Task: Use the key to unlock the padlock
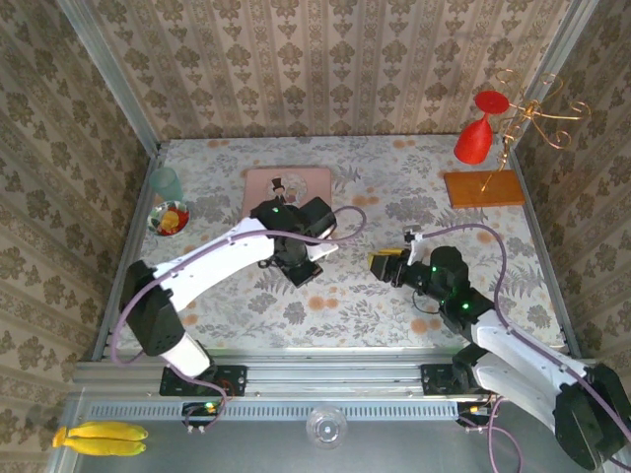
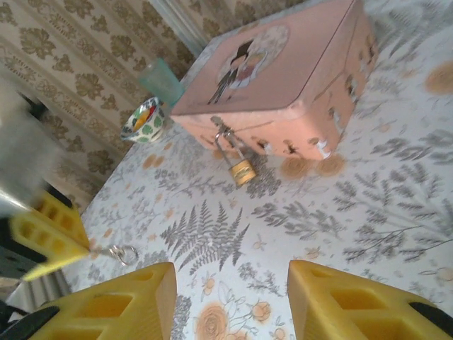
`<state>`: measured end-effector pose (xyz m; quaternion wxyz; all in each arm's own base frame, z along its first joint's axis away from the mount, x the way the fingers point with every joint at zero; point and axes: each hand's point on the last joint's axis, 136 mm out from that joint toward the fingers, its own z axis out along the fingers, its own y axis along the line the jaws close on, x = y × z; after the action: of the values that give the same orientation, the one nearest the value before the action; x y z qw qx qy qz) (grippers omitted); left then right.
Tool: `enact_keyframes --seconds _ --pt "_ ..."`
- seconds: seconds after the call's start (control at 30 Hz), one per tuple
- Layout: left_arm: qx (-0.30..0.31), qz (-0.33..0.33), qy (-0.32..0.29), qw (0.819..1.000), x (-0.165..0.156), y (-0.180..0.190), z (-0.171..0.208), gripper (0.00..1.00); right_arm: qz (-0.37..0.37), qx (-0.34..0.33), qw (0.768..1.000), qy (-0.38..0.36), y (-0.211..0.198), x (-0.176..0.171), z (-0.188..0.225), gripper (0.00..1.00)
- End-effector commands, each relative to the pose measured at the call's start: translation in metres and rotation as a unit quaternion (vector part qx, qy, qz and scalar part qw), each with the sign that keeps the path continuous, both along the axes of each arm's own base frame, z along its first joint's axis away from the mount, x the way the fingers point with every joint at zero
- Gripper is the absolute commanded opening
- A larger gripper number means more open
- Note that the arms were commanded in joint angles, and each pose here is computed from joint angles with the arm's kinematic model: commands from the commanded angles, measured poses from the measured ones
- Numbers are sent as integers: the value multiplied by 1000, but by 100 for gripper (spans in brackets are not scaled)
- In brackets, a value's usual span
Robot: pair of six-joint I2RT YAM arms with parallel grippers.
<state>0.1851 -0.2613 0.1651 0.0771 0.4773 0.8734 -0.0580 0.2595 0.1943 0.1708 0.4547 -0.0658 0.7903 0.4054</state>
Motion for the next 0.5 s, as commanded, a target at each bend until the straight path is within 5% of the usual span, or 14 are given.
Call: enact_keyframes --seconds 0.0,0.27,0.47 --pt "-62 -16 10 998 -1 -17 19 0 56 69 996 -16 26 -6 25 46" --pt "-159 -42 23 986 -12 -40 62 0 151 109 981 -51 65 -22 42 46" --pt "-176 -59 26 982 -20 -42 74 0 199 102 972 -71 77 -30 48 46"
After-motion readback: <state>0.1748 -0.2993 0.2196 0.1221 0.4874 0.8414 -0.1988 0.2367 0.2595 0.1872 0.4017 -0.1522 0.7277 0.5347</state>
